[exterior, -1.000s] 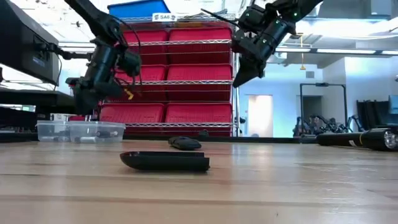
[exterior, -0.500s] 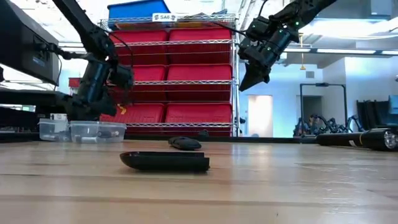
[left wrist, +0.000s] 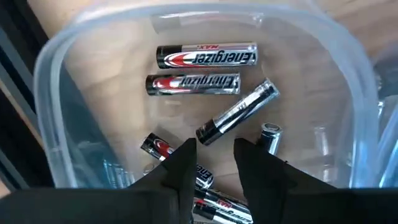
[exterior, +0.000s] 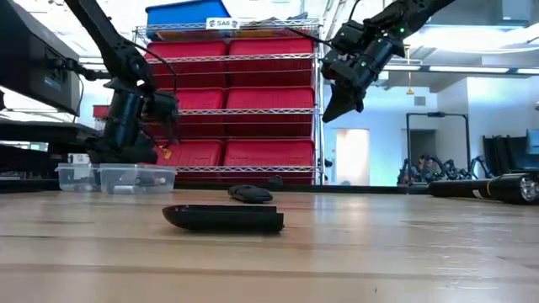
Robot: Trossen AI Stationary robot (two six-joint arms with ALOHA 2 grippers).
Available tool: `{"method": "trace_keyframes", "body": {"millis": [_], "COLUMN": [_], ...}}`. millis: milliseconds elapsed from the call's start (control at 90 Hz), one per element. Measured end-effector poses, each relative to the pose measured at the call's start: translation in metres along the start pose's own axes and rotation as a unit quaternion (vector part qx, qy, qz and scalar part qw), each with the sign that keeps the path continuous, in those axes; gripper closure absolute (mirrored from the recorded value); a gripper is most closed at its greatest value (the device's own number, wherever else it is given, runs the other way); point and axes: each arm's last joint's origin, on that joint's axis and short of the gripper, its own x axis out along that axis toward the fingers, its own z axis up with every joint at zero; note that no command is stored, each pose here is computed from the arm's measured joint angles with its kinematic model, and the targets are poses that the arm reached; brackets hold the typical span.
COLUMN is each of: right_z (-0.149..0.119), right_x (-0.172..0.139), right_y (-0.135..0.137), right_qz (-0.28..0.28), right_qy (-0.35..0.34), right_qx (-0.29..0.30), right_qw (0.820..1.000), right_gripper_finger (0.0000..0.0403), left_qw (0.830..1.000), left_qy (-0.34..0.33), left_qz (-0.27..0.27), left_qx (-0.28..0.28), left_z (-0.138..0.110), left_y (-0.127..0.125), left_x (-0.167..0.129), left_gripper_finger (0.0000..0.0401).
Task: Insert battery
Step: Insert the silver battery into the remote's battery compartment
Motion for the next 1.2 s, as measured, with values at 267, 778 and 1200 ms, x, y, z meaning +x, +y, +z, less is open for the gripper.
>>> {"method": "trace_keyframes", "body": {"millis": [267, 778, 1200], "right_z": [0.000, 0.000, 0.000], "right_x": [0.000, 0.001, 0.002], "right_y": [0.000, 0.005, 0.005], "right_qz": [0.000, 0.005, 0.006], "right_qy": [0.001, 0.002, 0.004], "right_qx": [0.010, 0.014, 0.020], "right_qw": [1.000, 1.000, 1.000], "right_gripper_finger": [0.0402, 0.0402, 0.0402], "left_qw": [1.000, 0.989, 0.991], "left_qy": [-0.011, -0.083, -0.043], "left_qz": [-0.010, -0.013, -0.008], "left_qx": [0.018, 0.120, 0.125], "left_z": [0.001, 0.008, 0.005], "left_y": [0.001, 0.000, -0.004], "left_x": [-0.009, -0.012, 0.009], "left_gripper_finger": [0.0307, 0.0343, 0.0349]}}
